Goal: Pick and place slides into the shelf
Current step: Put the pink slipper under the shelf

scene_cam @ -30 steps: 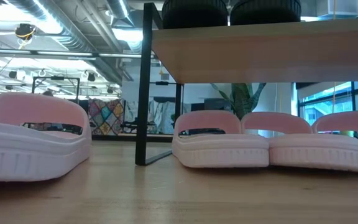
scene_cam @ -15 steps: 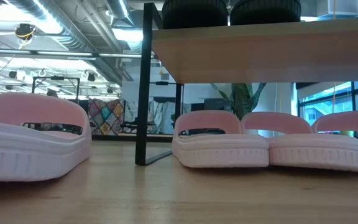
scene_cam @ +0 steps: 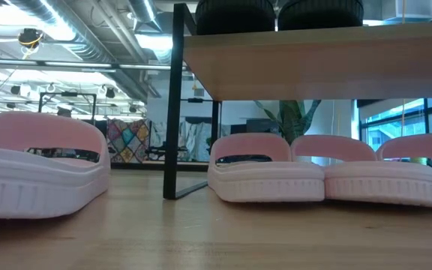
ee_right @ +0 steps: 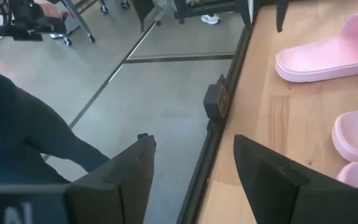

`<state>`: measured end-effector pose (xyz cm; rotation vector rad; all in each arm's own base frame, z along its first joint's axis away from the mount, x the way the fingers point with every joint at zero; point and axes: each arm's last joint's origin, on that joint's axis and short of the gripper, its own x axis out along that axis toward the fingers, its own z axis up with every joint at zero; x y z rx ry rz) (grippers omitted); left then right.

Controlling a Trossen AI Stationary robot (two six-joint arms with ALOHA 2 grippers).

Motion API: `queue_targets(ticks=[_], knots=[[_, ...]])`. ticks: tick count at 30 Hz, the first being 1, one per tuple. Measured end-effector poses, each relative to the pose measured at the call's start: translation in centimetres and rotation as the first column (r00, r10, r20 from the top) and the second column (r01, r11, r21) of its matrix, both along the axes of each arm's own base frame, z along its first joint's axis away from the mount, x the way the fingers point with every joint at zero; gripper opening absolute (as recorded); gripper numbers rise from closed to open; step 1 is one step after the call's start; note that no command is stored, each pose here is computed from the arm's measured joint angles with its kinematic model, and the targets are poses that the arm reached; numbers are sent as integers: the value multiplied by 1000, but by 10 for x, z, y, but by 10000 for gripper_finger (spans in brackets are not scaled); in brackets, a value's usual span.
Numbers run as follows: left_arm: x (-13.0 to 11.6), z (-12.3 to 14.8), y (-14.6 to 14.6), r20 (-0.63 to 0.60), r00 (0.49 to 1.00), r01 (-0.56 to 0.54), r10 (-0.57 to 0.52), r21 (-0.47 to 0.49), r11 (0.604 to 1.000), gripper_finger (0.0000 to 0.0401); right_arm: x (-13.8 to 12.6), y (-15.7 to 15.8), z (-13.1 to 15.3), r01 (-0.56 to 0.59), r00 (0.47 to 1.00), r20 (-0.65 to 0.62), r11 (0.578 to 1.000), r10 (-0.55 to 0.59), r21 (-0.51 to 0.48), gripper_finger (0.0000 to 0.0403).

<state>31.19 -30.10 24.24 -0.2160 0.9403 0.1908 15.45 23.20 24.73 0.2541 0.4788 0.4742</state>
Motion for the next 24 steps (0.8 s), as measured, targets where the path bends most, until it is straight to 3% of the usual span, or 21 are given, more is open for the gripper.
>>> queue_targets(ticks=[3, 7, 15, 24], knots=[[2, -1, 1, -32, 999, -28, 25, -71, 997, 217, 0, 0, -1, 0, 1000, -6, 1000, 0, -9, 218], [3, -2, 4, -67, 998, -15, 10, -73, 997, 229, 0, -1, -2, 0, 1000, -10, 1000, 0, -16, 218], [-4, -19, 9, -214, 976, -23, 28, 24, 999, 230, 0, -1, -2, -8, 1000, -3, 999, 8, -44, 218], [4, -54, 7, -282, 958, -28, 55, 97, 995, 231, 2, -4, -4, 7, 1000, -16, 998, -8, -59, 218]])
